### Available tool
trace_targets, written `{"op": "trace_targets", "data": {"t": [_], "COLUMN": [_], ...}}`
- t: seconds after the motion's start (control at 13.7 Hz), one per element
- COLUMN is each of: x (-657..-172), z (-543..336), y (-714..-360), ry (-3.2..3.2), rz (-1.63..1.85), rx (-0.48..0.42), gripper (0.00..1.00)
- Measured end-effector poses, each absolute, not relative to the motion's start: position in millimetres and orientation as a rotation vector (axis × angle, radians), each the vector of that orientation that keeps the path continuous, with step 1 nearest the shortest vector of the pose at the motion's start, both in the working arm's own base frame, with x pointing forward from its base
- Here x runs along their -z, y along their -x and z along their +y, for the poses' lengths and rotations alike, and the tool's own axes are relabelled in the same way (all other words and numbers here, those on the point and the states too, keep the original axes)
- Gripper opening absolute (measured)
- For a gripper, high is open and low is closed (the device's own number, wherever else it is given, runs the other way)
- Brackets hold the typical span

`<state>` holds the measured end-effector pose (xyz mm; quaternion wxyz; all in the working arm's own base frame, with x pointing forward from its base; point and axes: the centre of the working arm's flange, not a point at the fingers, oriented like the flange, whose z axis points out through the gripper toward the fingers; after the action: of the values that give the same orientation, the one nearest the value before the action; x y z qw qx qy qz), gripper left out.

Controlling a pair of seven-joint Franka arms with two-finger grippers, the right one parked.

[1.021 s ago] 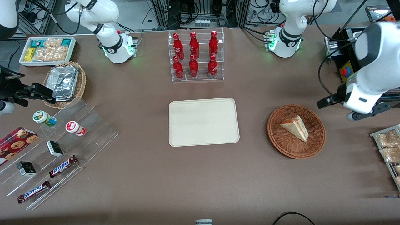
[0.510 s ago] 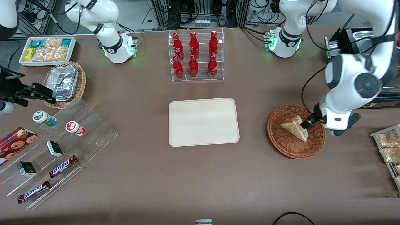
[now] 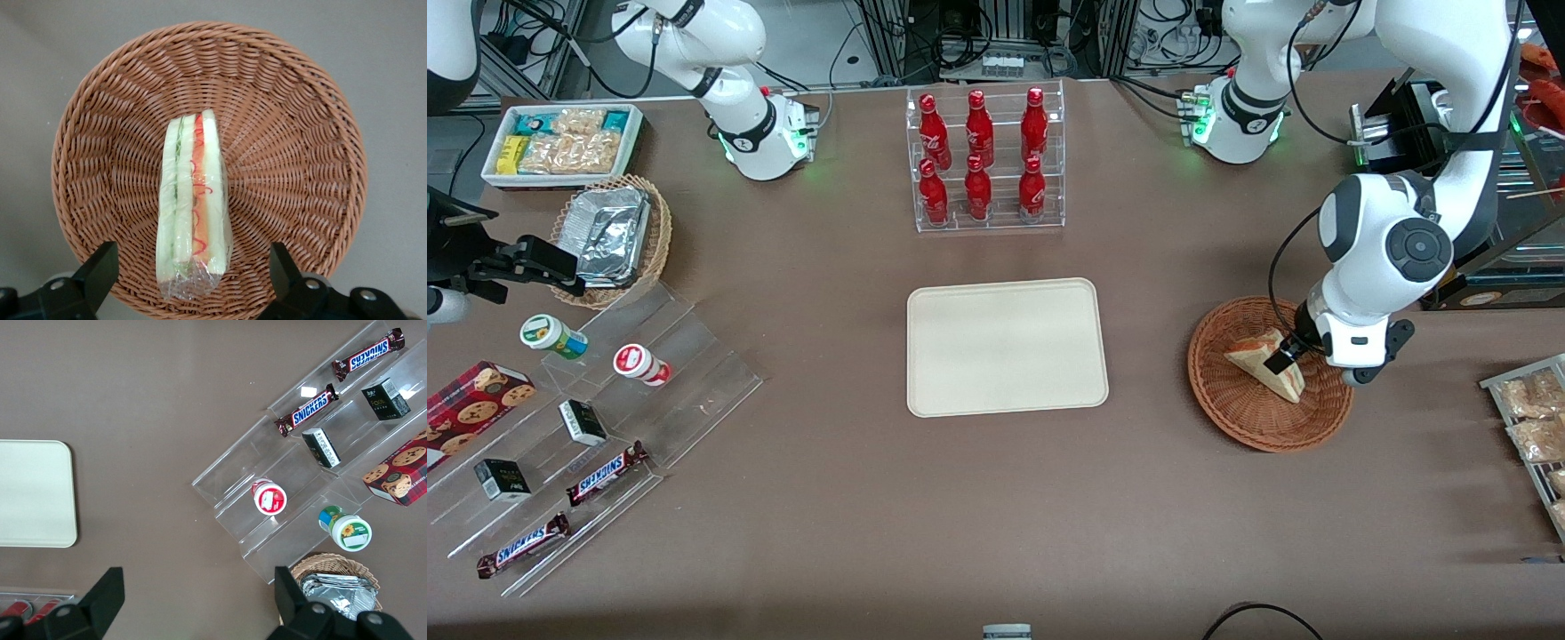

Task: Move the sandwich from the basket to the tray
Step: 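Lower the left gripper and close it on the sandwich wedge, then lift the sandwich up out of the basket with the left gripper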

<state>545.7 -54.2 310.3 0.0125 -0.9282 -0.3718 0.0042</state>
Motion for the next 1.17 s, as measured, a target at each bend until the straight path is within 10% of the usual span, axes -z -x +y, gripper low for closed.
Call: {"op": "trace_targets", "data": {"t": [0.8,1.17], "x": [-258.1,-246.8], "z": [-58.4,-58.5], "y": [-532.5,-533.7], "ry": [2.872,2.871], "rz": [-1.225,-1.229], "rx": [-0.012,-0.013], "gripper": [0.99,0.49]}}
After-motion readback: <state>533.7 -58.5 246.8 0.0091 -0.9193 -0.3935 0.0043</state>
